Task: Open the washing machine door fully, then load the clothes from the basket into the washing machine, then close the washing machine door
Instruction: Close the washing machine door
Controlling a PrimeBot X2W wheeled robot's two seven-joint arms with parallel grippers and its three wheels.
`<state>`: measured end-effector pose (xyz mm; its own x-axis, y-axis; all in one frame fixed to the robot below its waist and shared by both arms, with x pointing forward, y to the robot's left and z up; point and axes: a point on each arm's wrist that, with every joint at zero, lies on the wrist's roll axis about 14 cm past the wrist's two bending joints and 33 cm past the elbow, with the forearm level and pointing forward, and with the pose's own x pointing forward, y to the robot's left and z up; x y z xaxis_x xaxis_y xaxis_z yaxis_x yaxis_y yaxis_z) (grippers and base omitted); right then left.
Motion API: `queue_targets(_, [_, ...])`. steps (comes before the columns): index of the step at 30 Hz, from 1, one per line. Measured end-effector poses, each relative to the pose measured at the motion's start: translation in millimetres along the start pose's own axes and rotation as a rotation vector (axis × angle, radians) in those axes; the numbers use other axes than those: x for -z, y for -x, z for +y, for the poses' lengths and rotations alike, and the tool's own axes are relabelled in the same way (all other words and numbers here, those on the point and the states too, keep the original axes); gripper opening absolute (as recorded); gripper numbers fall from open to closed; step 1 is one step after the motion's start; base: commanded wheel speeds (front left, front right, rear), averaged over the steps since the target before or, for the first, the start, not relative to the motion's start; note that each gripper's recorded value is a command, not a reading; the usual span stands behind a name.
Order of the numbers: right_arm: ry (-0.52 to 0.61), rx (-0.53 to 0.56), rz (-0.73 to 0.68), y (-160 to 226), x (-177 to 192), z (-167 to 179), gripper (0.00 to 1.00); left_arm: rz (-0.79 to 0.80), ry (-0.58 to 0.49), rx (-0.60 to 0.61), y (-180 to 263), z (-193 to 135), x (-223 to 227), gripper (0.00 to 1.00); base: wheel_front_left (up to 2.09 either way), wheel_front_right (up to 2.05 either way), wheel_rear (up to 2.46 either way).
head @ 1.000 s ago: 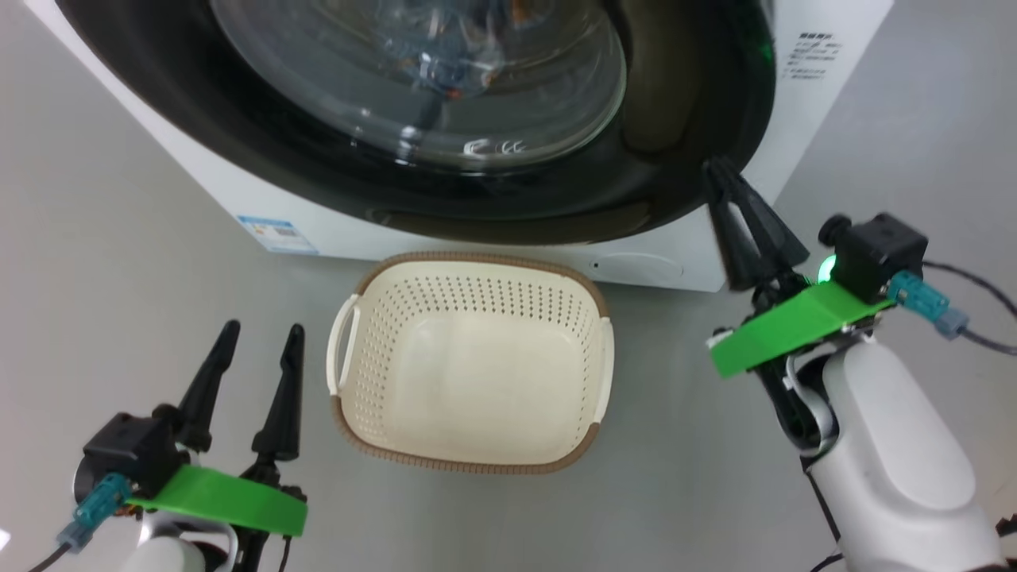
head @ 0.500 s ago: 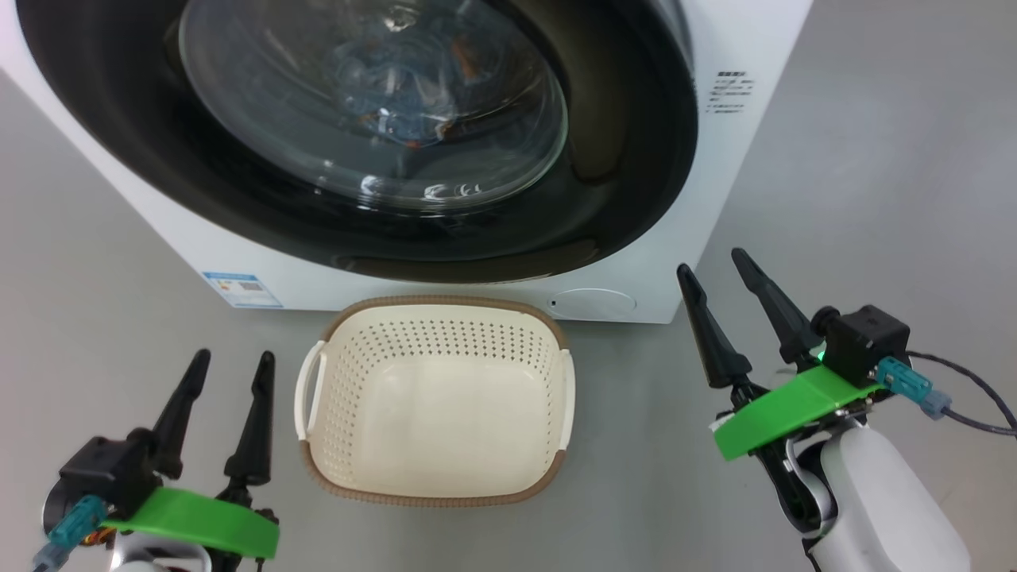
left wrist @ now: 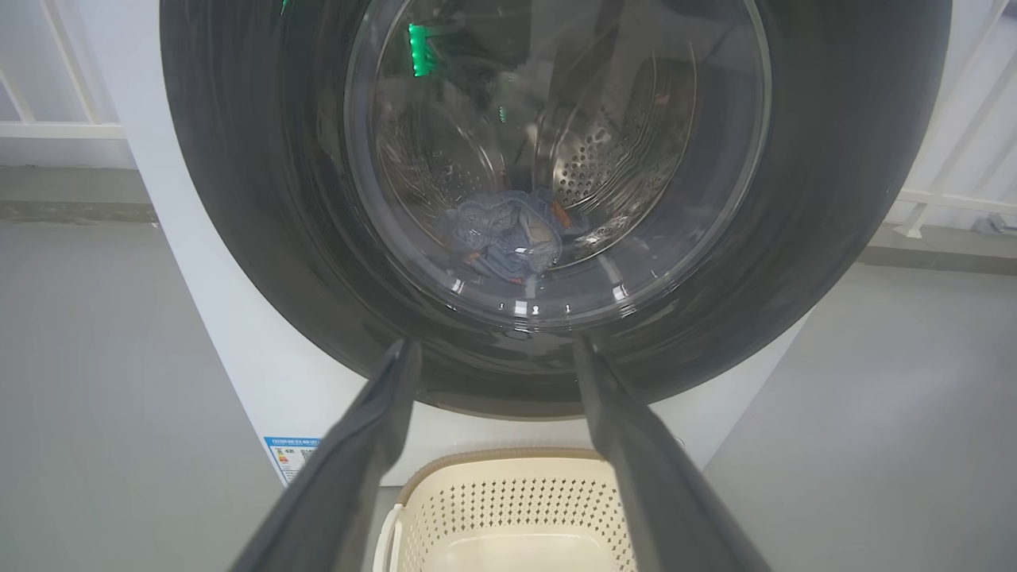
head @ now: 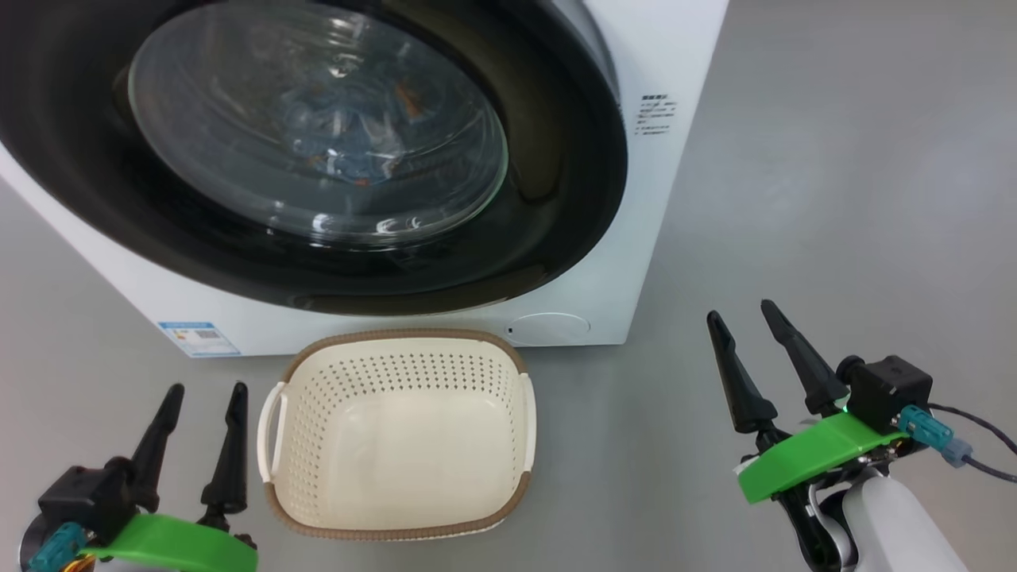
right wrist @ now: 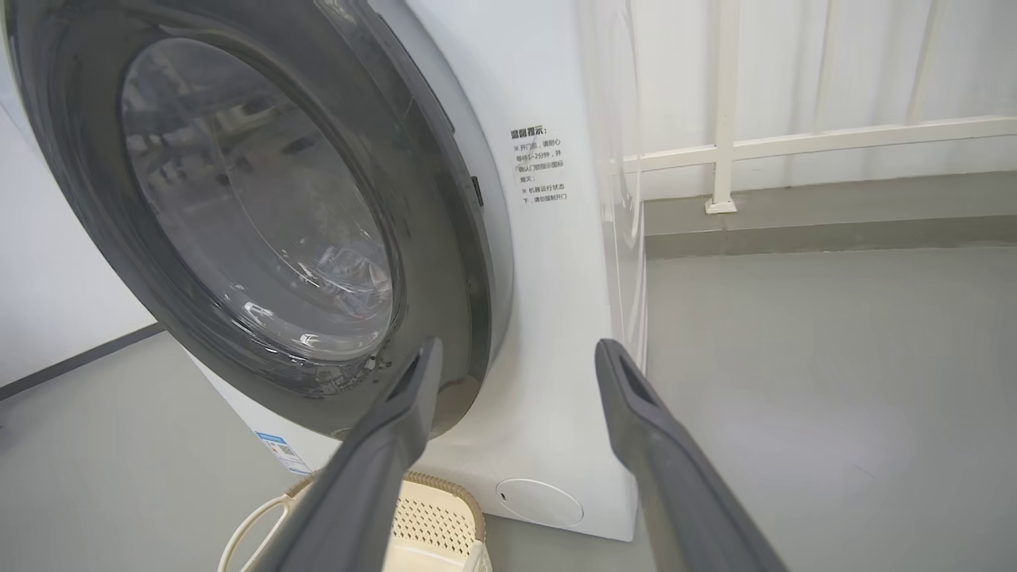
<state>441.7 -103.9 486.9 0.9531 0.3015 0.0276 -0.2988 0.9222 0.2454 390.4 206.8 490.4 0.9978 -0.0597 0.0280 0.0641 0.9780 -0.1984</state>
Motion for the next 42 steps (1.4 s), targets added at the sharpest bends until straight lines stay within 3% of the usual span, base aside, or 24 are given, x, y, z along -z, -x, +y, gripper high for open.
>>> queue_targets(22, [0.0,0.152,-0.011,58,-5,-38,1.0,0.018,-0.006,0.017,14,-6,5,1.0,0.0,0.0,0.0])
queue_targets(42, [0.005,0.17,-0.026,65,-10,-42,1.0,0.015,-0.017,-0.003,24,0,4,1.0,0.0,0.0,0.0])
